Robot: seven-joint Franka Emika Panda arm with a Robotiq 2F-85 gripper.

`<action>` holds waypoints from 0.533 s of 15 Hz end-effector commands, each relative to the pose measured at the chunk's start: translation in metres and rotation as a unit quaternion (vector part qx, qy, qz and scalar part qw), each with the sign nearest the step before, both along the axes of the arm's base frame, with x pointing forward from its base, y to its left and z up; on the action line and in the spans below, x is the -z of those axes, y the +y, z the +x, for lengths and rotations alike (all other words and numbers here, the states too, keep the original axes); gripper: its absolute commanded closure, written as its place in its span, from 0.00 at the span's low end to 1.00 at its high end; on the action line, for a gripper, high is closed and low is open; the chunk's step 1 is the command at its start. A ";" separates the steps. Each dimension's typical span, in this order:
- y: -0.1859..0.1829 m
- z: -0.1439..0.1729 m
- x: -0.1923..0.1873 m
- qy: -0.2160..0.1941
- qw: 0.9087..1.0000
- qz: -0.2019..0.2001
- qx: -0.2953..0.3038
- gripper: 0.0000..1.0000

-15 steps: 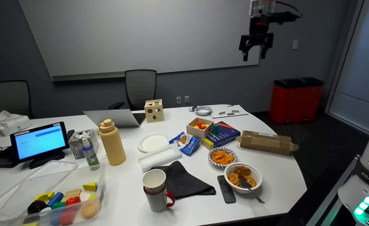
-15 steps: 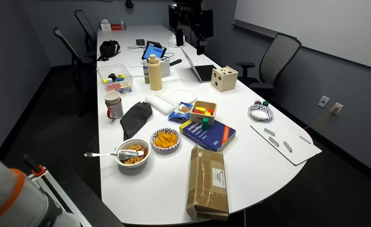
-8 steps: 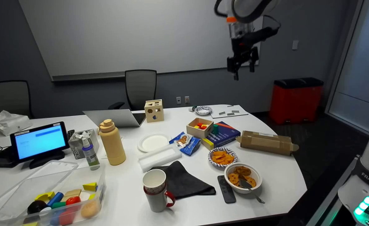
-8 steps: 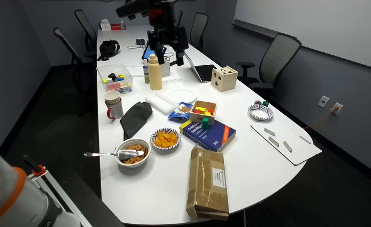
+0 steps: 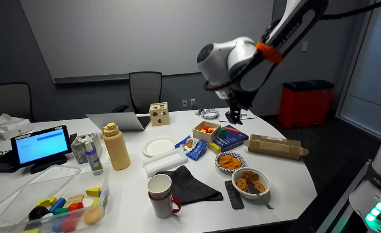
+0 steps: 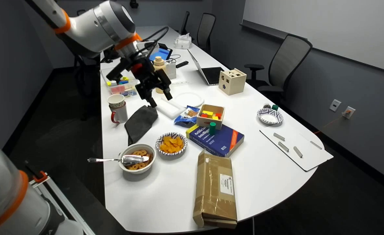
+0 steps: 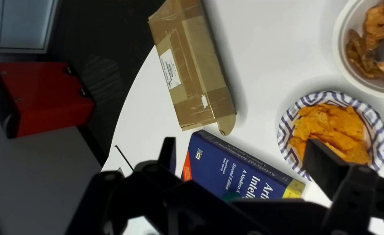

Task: Open the cardboard box and take the packing foam out of it

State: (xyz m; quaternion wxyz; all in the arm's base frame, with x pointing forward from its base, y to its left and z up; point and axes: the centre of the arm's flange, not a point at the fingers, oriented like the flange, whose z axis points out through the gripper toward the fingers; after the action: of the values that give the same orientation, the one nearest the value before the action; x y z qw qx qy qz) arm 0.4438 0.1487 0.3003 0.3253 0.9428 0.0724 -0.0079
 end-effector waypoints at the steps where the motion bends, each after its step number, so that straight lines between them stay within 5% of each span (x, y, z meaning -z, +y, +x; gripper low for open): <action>1: -0.020 0.010 0.066 -0.005 0.999 -0.045 -0.013 0.00; 8: -0.066 0.012 0.161 -0.011 0.998 -0.063 -0.020 0.00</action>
State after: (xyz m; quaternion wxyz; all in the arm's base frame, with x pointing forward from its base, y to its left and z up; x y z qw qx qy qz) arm 0.4510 0.0947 0.1755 0.3811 0.9205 0.0862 -0.0108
